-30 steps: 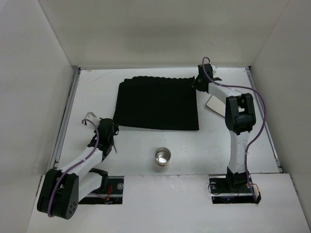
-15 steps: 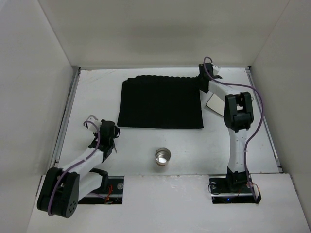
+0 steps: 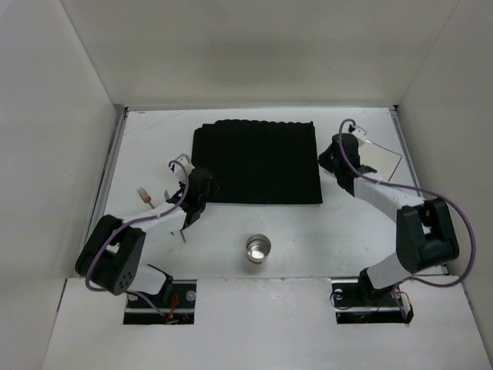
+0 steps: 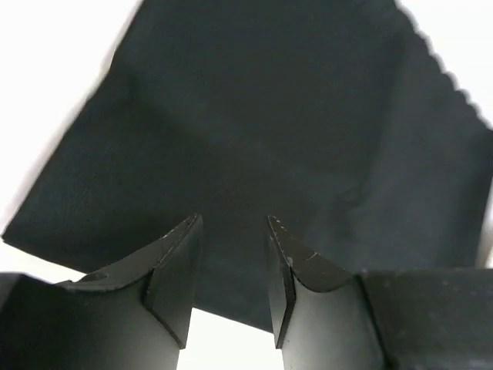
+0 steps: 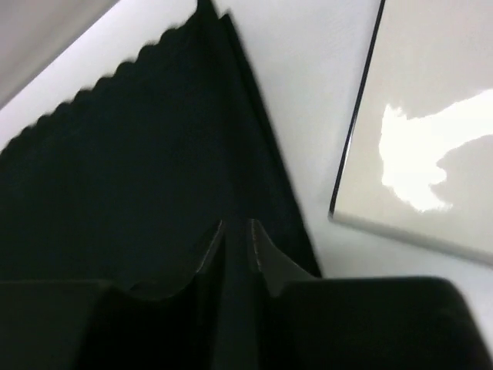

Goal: Set the dinner table for one person

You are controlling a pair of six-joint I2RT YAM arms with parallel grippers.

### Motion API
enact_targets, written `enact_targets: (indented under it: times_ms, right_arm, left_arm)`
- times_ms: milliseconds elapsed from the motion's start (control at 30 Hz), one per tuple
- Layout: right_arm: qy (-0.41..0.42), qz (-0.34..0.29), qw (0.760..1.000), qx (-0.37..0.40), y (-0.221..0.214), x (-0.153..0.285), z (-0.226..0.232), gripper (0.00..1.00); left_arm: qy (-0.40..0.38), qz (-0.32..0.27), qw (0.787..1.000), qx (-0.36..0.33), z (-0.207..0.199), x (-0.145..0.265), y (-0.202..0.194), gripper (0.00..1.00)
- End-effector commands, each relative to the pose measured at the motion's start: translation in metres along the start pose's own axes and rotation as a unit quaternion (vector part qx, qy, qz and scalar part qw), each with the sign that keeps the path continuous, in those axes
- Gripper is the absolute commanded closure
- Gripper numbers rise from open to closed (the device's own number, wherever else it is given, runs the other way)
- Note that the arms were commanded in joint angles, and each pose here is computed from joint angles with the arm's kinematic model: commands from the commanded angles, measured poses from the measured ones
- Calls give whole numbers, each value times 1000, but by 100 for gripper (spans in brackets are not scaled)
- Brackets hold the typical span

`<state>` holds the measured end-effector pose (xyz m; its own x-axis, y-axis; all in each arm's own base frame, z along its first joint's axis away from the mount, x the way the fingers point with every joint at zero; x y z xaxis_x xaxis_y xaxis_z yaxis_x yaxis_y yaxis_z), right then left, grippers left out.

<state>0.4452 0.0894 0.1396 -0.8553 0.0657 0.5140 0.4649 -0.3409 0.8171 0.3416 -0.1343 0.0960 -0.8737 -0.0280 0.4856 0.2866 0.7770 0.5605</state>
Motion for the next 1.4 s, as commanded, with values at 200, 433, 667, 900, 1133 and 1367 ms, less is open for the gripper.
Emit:
enact_targets:
  times_ms: [200,433,667,900,1133,1367]
  right_arm:
    - [92,-65,984,-139,-26,77,-27,87]
    - [35,-119,969,-213,-23,94,-97,53]
    - [-81,-140,951,-263,-32,99,-179,34]
    - [-114,-127,938,-302,-39,84,-215,33]
    - [-93,-102,928,-347,-52,60,-232,37]
    - [-84,-111,905,-403,-55,42,-239,40]
  left_arm:
    - [34,-1,999,35,47,-15,-8,66]
    - [-19,9,999,44,27,3,-13,66]
    - [-96,63,993,9,-11,40,-45,85]
    - [-125,93,988,14,-17,42,-60,82]
    - [-170,82,982,6,-16,46,-64,72]
    - [-171,91,981,6,-11,45,-70,70]
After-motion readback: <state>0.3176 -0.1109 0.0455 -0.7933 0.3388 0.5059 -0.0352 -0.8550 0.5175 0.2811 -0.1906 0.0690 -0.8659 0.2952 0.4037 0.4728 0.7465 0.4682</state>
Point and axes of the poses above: each gripper's point midway between its finger pads, its own x axis back along the fingers, its own z axis along the line the jaws close on, y = z × x, the point moved 1 cm from there along x, back along the fingers, and after that the axes turned 12 degrees about x, right-handed, at the moved point
